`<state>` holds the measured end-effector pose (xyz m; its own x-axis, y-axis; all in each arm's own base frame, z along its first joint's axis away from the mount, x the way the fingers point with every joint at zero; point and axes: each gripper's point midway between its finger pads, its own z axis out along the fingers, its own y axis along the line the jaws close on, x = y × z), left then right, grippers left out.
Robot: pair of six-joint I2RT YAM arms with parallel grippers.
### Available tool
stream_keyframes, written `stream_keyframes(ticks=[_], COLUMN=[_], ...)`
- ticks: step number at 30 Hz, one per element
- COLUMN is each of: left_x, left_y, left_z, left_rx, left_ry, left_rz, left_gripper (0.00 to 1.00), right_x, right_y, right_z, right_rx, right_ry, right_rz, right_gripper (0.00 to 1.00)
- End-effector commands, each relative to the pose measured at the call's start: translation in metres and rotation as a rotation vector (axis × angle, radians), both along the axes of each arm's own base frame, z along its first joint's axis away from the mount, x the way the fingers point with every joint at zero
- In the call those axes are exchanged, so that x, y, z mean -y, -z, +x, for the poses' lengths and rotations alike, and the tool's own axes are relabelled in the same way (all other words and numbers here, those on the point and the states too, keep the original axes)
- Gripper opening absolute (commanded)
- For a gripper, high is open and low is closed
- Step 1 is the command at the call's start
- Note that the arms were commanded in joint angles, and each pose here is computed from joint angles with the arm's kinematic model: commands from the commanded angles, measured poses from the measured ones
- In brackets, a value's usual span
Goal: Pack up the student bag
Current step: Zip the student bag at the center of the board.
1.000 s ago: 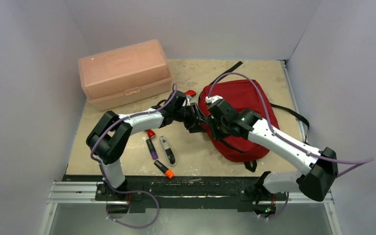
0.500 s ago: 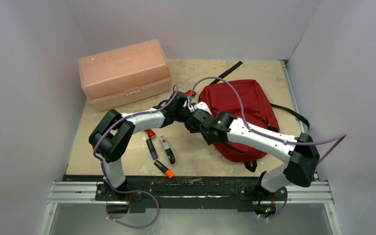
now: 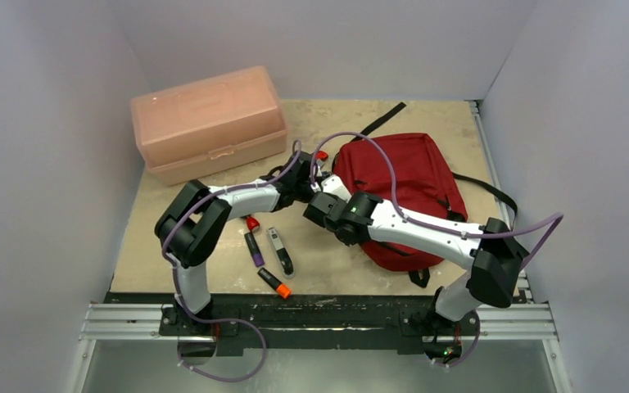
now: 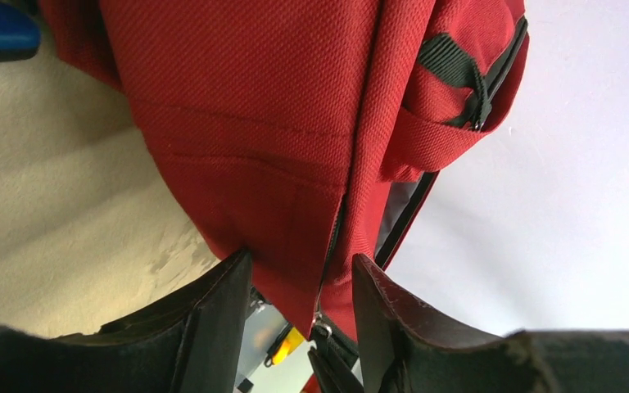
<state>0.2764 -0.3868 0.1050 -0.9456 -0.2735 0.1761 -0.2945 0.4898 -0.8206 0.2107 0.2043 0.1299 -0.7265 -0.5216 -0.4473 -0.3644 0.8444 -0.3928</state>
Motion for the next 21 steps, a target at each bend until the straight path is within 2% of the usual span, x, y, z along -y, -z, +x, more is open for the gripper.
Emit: stream_keyframes(ticks=[1,3,4,6,7,10,15,21], left_x=[0.022,0.03,0.034,0.038,0.037,0.025,0.0,-0.013], left_y=[-0.019,-0.018,-0.017,-0.012,-0.009,-0.003,-0.012,-0.018], left_z=[0.005,0.004,0.005,0.01,0.016,0.035,0.072,0.115], left_rx=[0.074,0.079,0.083,0.094,0.105,0.172,0.345,0.441], left_ry=[0.045,0.058,0.064,0.065,0.058,0.049,0.083,0.12], left_rz=[-0.051,-0.055,-0.059,-0.059,-0.049,0.036,0.192,0.23], left_gripper=[0.49,0.49,0.45,0.21,0.13,0.02,0.0,0.0], right_x=[-0.002,-0.007,-0.009,-0.009,-0.009,-0.001,0.016,0.029], right_y=[-0.026,-0.029,-0.03,-0.03,-0.03,-0.027,-0.026,-0.019], right_z=[-0.003,-0.007,-0.008,-0.011,-0.013,-0.023,-0.041,-0.056], right_rx=[0.041,0.028,0.022,0.01,0.003,-0.023,-0.043,-0.073], right_ry=[0.043,0.038,0.034,0.032,0.029,0.034,0.059,0.116], right_rz=[0.11,0.152,0.169,0.189,0.194,0.204,0.262,0.321], right_gripper=[0.0,0.0,0.0,0.0,0.0,0.0,0.0,0.0])
